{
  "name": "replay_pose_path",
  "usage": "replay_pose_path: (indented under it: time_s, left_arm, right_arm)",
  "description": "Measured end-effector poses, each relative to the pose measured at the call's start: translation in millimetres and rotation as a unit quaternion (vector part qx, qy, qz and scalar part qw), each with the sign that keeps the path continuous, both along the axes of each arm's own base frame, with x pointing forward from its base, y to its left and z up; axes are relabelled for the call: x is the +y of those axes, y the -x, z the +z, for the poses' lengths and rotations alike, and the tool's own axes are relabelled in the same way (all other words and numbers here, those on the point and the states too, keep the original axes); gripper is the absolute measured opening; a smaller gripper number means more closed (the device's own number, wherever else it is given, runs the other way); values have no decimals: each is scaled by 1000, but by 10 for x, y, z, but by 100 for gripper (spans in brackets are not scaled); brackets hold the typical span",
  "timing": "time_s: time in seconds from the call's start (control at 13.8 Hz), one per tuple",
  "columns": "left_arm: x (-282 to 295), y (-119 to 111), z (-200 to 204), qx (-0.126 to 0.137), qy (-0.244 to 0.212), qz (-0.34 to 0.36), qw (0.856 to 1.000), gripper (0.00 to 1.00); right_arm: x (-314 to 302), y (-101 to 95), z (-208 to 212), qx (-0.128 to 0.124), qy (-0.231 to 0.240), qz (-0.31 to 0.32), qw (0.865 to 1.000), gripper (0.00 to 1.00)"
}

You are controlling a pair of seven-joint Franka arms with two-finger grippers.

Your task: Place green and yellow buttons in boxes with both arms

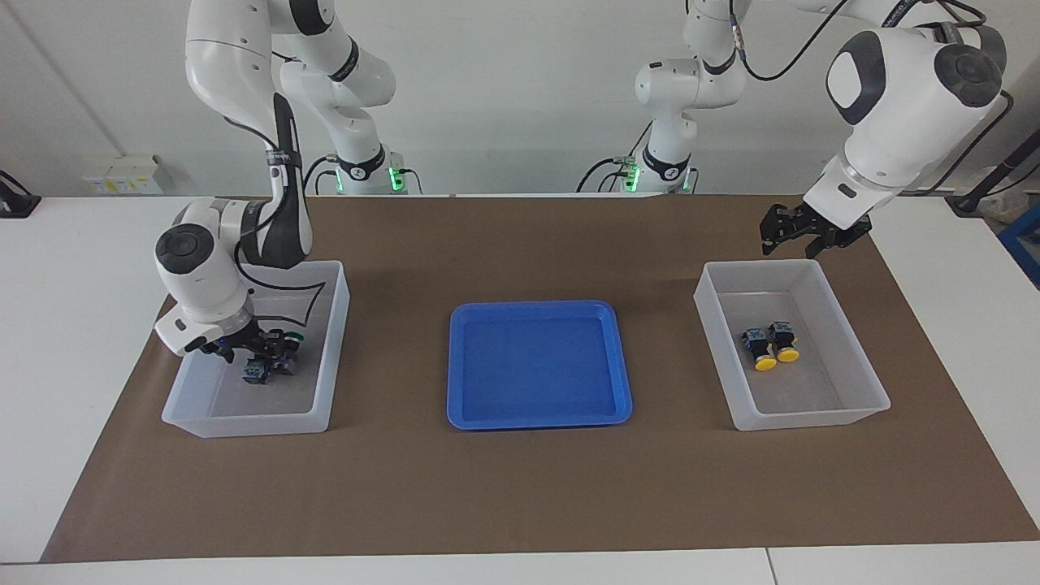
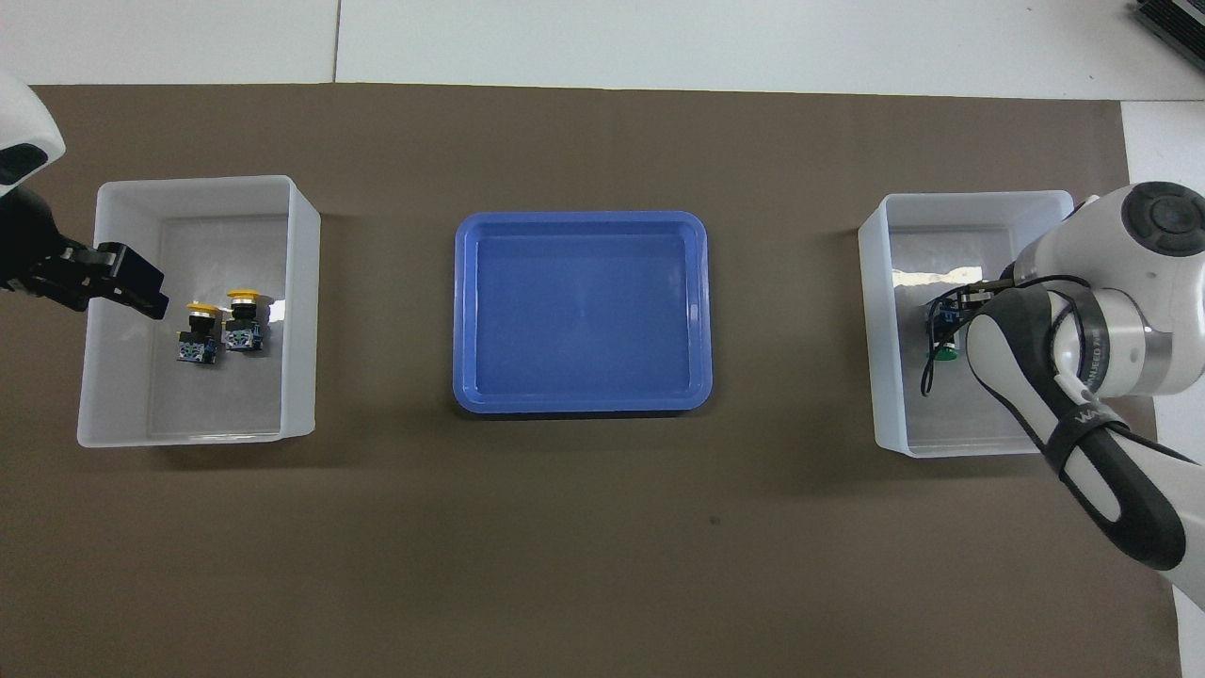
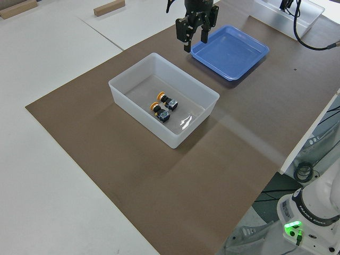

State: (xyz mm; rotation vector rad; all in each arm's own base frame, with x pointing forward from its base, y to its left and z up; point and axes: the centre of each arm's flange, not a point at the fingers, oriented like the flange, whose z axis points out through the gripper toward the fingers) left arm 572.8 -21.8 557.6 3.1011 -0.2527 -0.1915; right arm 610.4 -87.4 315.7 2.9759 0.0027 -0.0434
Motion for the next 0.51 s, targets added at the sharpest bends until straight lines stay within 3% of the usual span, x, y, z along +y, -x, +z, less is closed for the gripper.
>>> replay_pose_path:
  time_s: [0.07,0.51]
  left_arm:
    - [67,19,-1,0,0,-1,1000,74]
    - [502,127,209,-20,4,-2,1000,74]
  right_arm:
    - [0,-3,25,-2,0,0,1000,100]
    - [75,23,621,-40,-1,-8,999,100]
